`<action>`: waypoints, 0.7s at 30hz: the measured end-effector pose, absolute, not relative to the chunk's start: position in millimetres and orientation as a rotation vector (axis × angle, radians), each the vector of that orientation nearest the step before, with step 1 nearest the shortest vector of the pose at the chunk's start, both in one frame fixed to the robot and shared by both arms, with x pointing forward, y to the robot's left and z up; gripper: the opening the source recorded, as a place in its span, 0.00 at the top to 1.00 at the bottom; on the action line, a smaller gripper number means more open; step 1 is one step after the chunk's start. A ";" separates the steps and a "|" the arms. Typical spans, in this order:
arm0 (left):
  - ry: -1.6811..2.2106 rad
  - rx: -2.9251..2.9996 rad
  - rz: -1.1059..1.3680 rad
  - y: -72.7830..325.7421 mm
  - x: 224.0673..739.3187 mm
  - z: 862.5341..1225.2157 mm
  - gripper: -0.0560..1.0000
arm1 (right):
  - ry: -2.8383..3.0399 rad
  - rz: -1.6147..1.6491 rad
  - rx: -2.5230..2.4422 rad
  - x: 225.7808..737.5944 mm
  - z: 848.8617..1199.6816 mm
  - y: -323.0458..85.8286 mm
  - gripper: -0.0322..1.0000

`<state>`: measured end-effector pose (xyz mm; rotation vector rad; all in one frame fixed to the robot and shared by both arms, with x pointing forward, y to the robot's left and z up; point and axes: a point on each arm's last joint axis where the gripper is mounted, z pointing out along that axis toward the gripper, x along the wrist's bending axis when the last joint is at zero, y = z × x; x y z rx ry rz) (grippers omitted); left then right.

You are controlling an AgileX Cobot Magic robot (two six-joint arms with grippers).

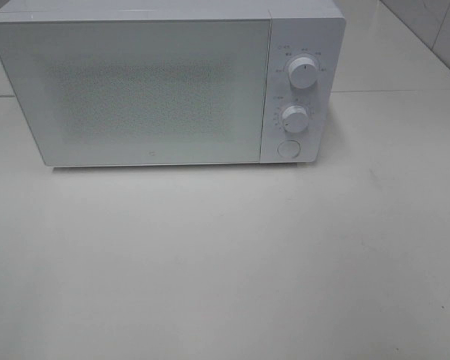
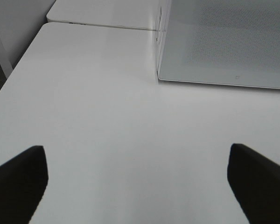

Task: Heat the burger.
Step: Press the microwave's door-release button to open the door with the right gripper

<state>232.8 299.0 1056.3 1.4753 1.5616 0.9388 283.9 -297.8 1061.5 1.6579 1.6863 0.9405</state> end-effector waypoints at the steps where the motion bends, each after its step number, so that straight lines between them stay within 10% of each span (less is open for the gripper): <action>1: 1.562 1.475 0.939 299.0 232.8 1056.3 0.01 | 1.659 0.965 1.651 279.3 1062.6 -298.9 0.32; 21: 1.562 1.475 0.939 299.0 232.8 1056.3 0.01 | 1.558 1.044 1.639 231.0 1051.4 -305.9 0.32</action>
